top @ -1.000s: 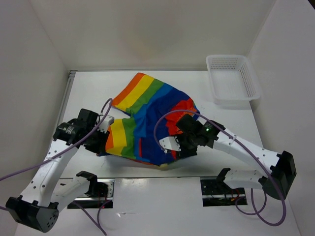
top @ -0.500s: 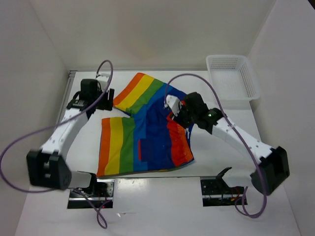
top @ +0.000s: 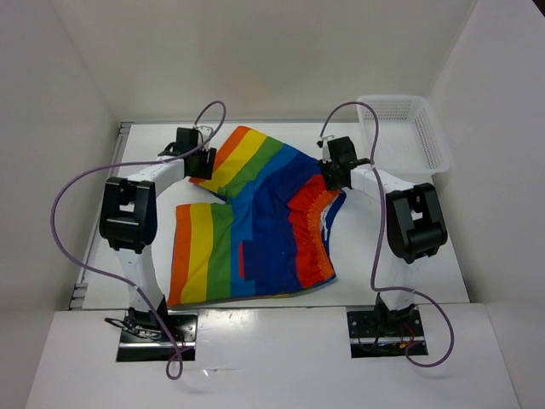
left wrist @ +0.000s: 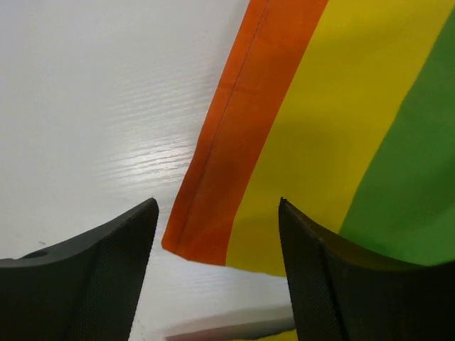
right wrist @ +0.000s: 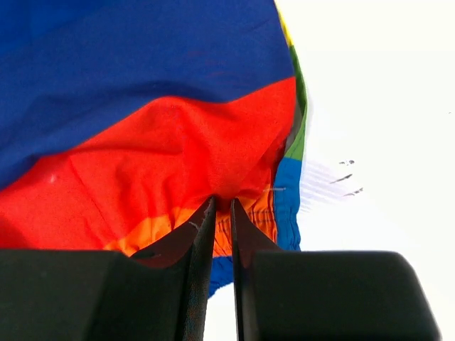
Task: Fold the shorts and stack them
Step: Flatten the shorts out
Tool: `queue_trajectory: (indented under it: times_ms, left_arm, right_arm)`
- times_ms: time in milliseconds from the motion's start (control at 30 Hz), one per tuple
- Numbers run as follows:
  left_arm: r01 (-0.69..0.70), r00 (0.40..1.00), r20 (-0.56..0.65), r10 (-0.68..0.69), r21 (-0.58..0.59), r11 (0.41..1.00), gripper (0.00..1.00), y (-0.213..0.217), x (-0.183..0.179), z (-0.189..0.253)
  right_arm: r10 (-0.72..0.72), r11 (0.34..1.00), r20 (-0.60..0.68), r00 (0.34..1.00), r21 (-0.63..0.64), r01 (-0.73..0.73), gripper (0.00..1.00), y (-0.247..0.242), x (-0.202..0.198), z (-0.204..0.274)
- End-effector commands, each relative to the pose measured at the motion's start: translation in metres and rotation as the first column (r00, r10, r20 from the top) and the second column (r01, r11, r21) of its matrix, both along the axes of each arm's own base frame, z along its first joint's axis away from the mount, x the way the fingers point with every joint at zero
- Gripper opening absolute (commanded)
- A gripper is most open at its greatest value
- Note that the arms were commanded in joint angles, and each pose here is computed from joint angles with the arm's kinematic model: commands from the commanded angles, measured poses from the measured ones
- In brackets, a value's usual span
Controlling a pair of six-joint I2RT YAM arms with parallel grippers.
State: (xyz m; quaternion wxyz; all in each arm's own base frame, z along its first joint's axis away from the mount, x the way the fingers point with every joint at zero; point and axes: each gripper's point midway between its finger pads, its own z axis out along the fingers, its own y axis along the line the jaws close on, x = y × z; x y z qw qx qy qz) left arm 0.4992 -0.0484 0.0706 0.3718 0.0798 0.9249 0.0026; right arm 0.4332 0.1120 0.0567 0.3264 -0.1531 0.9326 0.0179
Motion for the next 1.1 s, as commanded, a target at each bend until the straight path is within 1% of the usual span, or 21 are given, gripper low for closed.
queue_trajectory:
  times_ms: [0, 67, 100, 200, 233, 333, 400, 433, 467, 500, 567, 600, 633, 700, 767, 800, 833, 867, 900, 933, 1067]
  left_arm:
    - [-0.044, 0.999, -0.002, 0.044, 0.061, 0.997, 0.71, 0.010, 0.007, -0.024]
    - [-0.048, 0.997, -0.058, 0.053, 0.080, 0.996, 0.60, 0.014, -0.007, -0.049]
    - [-0.053, 0.996, -0.071, 0.060, 0.089, 0.995, 0.53, 0.016, -0.012, -0.054]
    - [-0.075, 0.991, -0.102, 0.089, 0.129, 0.989, 0.44, 0.025, -0.027, -0.071]
    - [-0.110, 0.987, -0.100, 0.128, 0.165, 0.980, 0.41, 0.038, -0.030, -0.074]
    - [-0.170, 0.975, -0.109, 0.194, 0.199, 0.965, 0.40, 0.064, -0.043, -0.078]
    - [-0.166, 0.970, -0.143, 0.195, 0.193, 0.967, 0.37, 0.068, -0.054, -0.075]
    - [-0.168, 0.972, -0.132, 0.195, 0.190, 0.967, 0.37, 0.068, -0.054, -0.066]
    - [-0.186, 0.967, -0.133, 0.218, 0.220, 0.958, 0.37, 0.074, -0.061, -0.066]
    - [-0.198, 0.962, -0.142, 0.234, 0.231, 0.953, 0.37, 0.080, -0.071, -0.064]
    - [-0.222, 0.952, -0.157, 0.264, 0.244, 0.944, 0.37, 0.093, -0.081, -0.059]
    - [-0.228, 0.948, -0.165, 0.273, 0.246, 0.942, 0.37, 0.097, -0.084, -0.057]
    - [-0.221, 0.942, -0.193, 0.273, 0.253, 0.942, 0.37, 0.097, -0.092, -0.057]
    - [-0.231, 0.934, -0.212, 0.288, 0.258, 0.938, 0.38, 0.103, -0.102, -0.049]
    - [-0.216, 0.937, -0.224, 0.269, 0.235, 0.948, 0.43, 0.098, -0.103, -0.038]
    - [-0.205, 0.948, -0.204, 0.245, 0.197, 0.959, 0.53, 0.092, -0.098, -0.025]
    - [-0.198, 0.953, -0.196, 0.232, 0.178, 0.964, 0.57, 0.088, -0.095, -0.016]
    - [-0.184, 0.964, -0.165, 0.209, 0.156, 0.971, 0.59, 0.081, -0.085, -0.004]
    - [-0.176, 0.976, -0.102, 0.190, 0.131, 0.976, 0.61, 0.074, -0.068, 0.019]
    - [-0.166, 0.982, -0.073, 0.175, 0.107, 0.980, 0.67, 0.070, -0.058, 0.031]
    - [-0.164, 0.983, 0.089, 0.159, 0.060, 0.985, 0.71, 0.065, -0.002, 0.078]
  right_arm:
    - [-0.050, 0.999, 0.107, 0.993, 0.020, 0.048, 0.18, 0.007, 0.028, 0.016]
    - [-0.045, 0.999, 0.062, 0.997, 0.029, 0.044, 0.17, 0.010, 0.021, 0.006]
    - [-0.046, 0.999, 0.061, 0.997, 0.029, 0.044, 0.17, 0.010, 0.021, 0.006]
    - [-0.066, 0.998, 0.028, 0.997, -0.022, 0.066, 0.16, 0.004, 0.018, -0.012]
    - [-0.074, 0.997, 0.033, 0.997, -0.032, 0.075, 0.16, 0.003, 0.022, -0.013]
    - [-0.102, 0.991, 0.046, 0.994, -0.085, 0.106, 0.16, -0.004, 0.038, -0.020]
    - [-0.114, 0.987, 0.087, 0.990, -0.100, 0.123, 0.16, -0.003, 0.060, -0.016]
    - [-0.130, 0.984, 0.116, 0.985, -0.108, 0.143, 0.16, -0.004, 0.071, -0.011]
    - [-0.136, 0.983, 0.134, 0.982, -0.107, 0.151, 0.16, -0.003, 0.081, -0.007]
    - [-0.129, 0.986, 0.189, 0.974, -0.081, 0.146, 0.16, 0.009, 0.100, 0.014]
    - [-0.121, 0.988, 0.211, 0.970, -0.070, 0.139, 0.16, 0.020, 0.118, 0.015]
    - [-0.125, 0.989, 0.258, 0.958, -0.047, 0.142, 0.16, 0.026, 0.136, 0.036]
    - [-0.114, 0.991, 0.261, 0.959, -0.045, 0.130, 0.16, 0.036, 0.143, 0.032]
    - [-0.087, 0.996, 0.318, 0.944, -0.007, 0.094, 0.16, 0.060, 0.157, 0.059]
    - [-0.060, 0.998, 0.344, 0.937, 0.051, 0.045, 0.22, 0.081, 0.162, 0.080]
    - [-0.063, 0.996, 0.343, 0.937, 0.074, 0.040, 0.24, 0.084, 0.160, 0.087]
    - [-0.091, 0.993, 0.334, 0.938, 0.103, 0.059, 0.26, 0.085, 0.158, 0.091]
    - [-0.104, 0.990, 0.355, 0.929, 0.126, 0.063, 0.26, 0.085, 0.156, 0.109]
    - [-0.104, 0.990, 0.355, 0.929, 0.126, 0.063, 0.26, 0.084, 0.153, 0.111]
    - [-0.132, 0.986, 0.345, 0.929, 0.144, 0.086, 0.26, 0.077, 0.151, 0.113]
    - [-0.112, 0.977, 0.263, 0.958, 0.204, 0.058, 0.27, 0.075, 0.138, 0.096]
